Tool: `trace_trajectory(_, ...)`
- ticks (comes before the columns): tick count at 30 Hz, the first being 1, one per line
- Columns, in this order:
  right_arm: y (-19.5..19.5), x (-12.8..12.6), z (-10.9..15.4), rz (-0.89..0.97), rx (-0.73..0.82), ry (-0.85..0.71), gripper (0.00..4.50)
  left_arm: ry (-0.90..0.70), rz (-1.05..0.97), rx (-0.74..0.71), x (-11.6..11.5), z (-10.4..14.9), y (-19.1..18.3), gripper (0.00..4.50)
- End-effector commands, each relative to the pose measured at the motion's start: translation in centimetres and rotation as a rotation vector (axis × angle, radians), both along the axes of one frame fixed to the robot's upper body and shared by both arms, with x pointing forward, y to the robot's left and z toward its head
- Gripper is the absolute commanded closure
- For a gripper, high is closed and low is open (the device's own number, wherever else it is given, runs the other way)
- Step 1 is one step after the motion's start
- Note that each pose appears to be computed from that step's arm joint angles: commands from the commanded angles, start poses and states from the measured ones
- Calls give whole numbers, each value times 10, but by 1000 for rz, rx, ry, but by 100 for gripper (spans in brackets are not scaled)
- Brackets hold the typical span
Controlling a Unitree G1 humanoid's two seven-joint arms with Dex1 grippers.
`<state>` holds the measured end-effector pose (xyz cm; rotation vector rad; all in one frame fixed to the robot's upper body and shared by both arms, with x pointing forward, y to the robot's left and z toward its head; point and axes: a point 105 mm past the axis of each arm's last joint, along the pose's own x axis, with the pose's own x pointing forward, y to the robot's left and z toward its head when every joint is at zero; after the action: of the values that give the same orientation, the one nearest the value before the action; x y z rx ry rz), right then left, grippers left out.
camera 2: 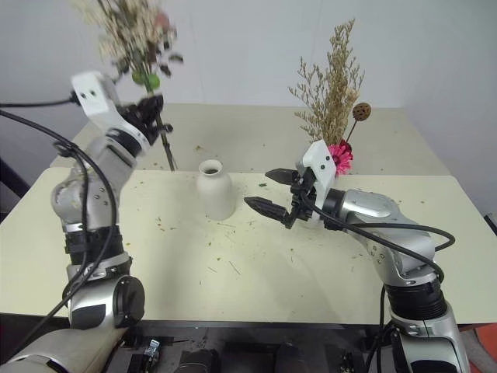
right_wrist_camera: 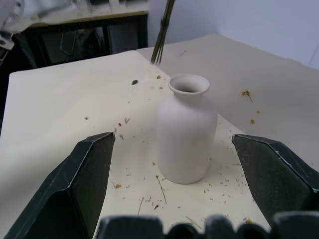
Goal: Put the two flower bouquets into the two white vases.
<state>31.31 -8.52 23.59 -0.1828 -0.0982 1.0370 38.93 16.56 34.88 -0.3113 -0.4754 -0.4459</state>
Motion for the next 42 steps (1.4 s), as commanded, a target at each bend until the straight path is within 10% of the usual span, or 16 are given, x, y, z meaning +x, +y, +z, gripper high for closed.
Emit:
trace_trajectory(1,2,-6,6,-12,12,-42,0,-146,-184,-41,-16,24,-2,438)
trace_trajectory(42,10,-6,-15,-164,121,-103,0,-105,-562,-200,36,-19,-15,438)
